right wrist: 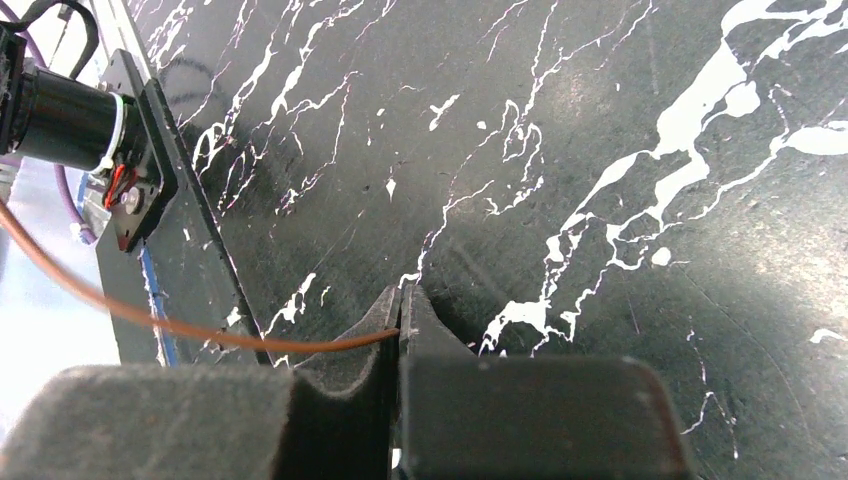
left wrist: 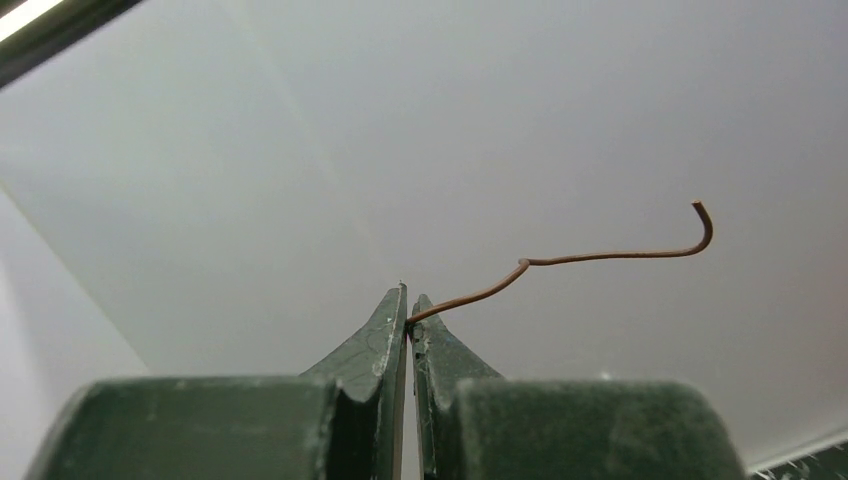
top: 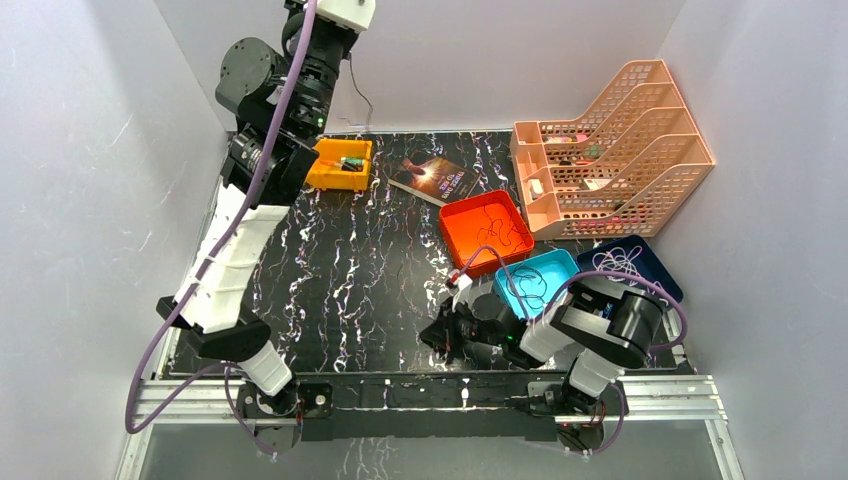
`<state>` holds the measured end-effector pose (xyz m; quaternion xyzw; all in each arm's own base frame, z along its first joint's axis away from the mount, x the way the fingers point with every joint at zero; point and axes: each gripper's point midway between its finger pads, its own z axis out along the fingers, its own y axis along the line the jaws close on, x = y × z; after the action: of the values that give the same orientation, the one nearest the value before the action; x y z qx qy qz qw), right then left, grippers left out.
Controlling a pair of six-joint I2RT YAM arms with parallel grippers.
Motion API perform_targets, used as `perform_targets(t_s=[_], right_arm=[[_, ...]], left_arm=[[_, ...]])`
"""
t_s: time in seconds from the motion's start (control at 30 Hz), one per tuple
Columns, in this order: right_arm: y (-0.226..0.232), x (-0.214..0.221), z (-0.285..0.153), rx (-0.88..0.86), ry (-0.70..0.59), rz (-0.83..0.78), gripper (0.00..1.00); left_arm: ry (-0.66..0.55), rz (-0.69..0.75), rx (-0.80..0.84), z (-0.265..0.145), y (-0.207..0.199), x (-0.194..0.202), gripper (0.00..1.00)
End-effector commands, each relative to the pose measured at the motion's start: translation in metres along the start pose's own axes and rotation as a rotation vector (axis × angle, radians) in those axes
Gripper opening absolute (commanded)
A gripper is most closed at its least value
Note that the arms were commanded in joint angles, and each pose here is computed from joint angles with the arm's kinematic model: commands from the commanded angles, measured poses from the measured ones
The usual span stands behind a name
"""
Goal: Untangle the cables
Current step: Untie the cable.
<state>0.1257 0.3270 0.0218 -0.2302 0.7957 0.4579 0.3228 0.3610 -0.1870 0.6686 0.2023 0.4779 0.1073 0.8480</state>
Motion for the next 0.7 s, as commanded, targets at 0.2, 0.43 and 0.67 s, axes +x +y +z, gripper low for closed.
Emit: perform_targets(t_s=[0.2, 0.43, 0.67], right_arm=[[-0.013, 0.007, -0.006, 0.095, 0.022, -0.043, 0.11], [0.013, -0.04, -0.012, 0.087, -0.033, -0.149, 0.39], [0.054, -0.109, -0.04, 0.062, -0.159, -0.258, 0.64]], left_arm=[[-0.125, 0.032, -0.164, -0.018, 0.062, -0.045, 0.0], [-0.074, -0.015, -0.073, -0.033, 0.044, -0.026, 0.0], [-0.008, -0.12, 0.037, -0.056, 0.017, 0.001, 0.0]])
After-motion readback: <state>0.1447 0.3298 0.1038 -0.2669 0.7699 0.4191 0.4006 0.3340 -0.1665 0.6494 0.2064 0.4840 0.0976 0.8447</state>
